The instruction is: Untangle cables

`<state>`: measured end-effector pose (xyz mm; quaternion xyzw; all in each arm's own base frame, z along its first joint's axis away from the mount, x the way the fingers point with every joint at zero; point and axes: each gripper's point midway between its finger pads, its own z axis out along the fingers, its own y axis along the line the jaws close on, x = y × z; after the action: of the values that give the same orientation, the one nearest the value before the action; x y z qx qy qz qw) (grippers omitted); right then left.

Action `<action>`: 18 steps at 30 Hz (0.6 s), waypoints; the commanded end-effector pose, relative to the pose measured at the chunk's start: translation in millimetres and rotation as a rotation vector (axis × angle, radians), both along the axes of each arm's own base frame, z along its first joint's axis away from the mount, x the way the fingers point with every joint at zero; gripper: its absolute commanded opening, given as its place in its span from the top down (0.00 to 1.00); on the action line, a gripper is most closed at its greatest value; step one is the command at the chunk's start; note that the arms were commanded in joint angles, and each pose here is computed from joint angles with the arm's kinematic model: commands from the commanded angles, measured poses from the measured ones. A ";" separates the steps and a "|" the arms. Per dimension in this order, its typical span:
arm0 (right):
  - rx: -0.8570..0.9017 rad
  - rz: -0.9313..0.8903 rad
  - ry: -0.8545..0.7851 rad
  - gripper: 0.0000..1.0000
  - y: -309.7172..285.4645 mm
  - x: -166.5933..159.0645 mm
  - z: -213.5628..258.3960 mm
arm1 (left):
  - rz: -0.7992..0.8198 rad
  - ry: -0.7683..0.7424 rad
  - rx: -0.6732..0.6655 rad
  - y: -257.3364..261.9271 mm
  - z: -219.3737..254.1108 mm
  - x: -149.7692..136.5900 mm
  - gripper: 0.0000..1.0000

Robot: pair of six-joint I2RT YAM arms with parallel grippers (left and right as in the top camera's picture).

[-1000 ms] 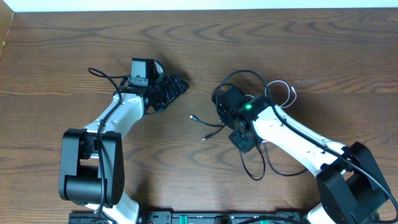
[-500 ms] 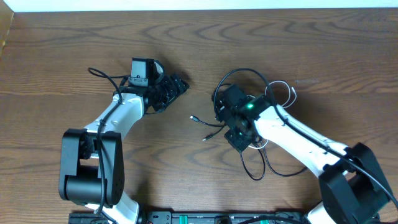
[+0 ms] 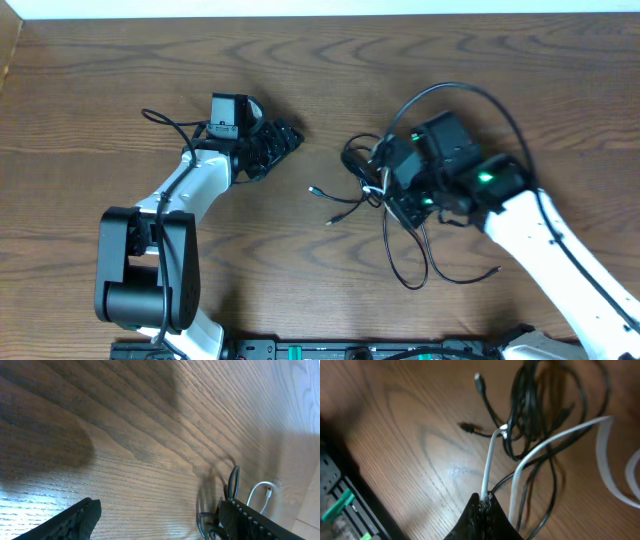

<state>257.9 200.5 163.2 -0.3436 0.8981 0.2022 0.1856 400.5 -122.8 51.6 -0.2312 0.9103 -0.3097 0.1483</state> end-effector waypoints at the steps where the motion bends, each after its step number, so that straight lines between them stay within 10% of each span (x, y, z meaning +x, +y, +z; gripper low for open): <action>1: 0.087 0.000 -0.026 0.99 -1.9 4.9 22.0 | -0.002 -0.006 0.017 2.7 -1.2 1.2 0.19; 8: 0.391 0.036 0.054 0.99 4.5 2.9 56.7 | -0.002 -0.006 0.017 2.7 -1.3 1.1 0.19; 18: 0.220 -0.311 0.008 0.99 -68.7 50.4 35.0 | -0.002 -0.006 0.017 2.7 -1.3 1.1 0.19</action>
<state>294.1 152.3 194.5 -0.2217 0.8967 0.3060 0.2304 400.4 -122.9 51.6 -0.2311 0.9103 -0.3099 0.1482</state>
